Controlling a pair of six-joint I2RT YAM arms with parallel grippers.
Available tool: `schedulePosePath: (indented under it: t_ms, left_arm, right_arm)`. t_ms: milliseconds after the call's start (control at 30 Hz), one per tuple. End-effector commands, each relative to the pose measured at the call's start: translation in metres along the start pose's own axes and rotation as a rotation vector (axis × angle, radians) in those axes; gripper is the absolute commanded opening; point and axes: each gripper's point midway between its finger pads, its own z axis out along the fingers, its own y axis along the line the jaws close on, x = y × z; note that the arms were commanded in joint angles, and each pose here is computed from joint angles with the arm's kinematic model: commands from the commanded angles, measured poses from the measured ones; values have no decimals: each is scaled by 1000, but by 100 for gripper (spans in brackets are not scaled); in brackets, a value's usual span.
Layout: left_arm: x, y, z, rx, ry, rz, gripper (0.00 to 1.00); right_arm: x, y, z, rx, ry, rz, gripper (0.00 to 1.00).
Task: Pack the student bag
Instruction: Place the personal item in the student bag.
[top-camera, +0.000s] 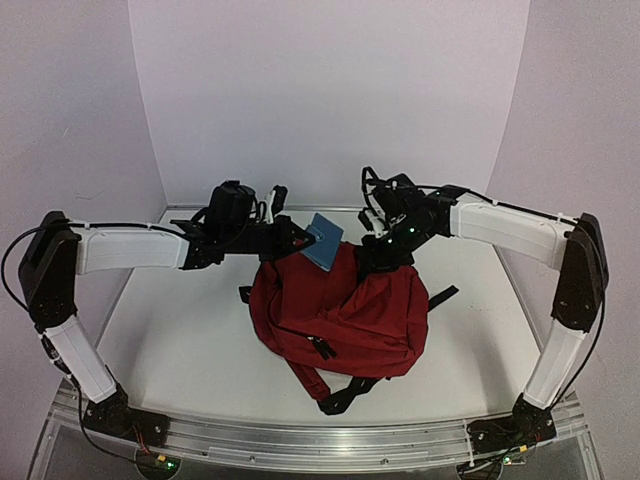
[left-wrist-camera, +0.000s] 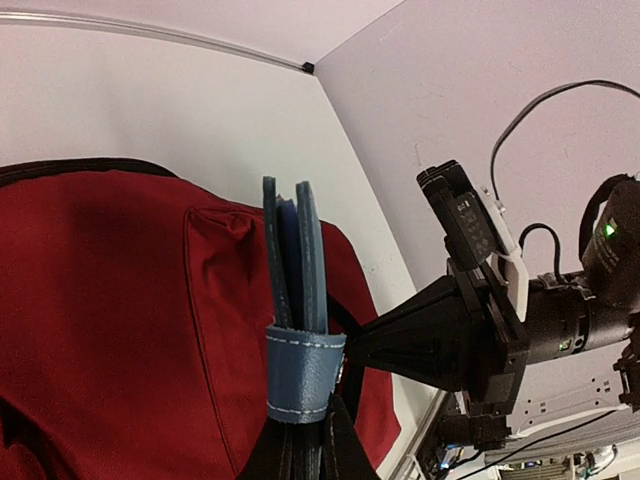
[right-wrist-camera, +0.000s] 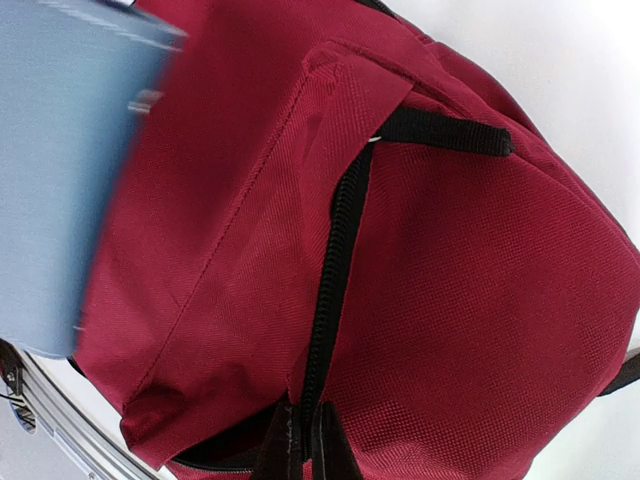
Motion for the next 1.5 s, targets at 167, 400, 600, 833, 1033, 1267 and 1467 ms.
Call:
schedulePosePath:
  t_ms: [167, 400, 600, 833, 1033, 1267, 1467]
  left_arm:
    - [29, -28, 41, 198, 42, -74, 0]
    - [67, -21, 42, 189, 118, -109, 0]
    - [85, -29, 56, 222, 166, -139, 0]
    - [77, -45, 82, 296, 159, -166, 0]
    - [88, -56, 108, 297, 219, -132, 4]
    - [96, -40, 84, 146, 237, -41, 38]
    - [83, -26, 50, -36, 199, 53, 52]
  right_arm:
    - [-21, 3, -34, -31, -99, 6, 0]
    - [-38, 2, -46, -31, -148, 18, 0]
    - [-43, 10, -50, -63, -158, 13, 0]
    - [-33, 21, -43, -143, -109, 29, 0]
    - [-30, 22, -43, -148, -105, 27, 0]
    - [-21, 15, -39, -123, -91, 22, 0]
    - [-2, 3, -22, -94, -42, 28, 0]
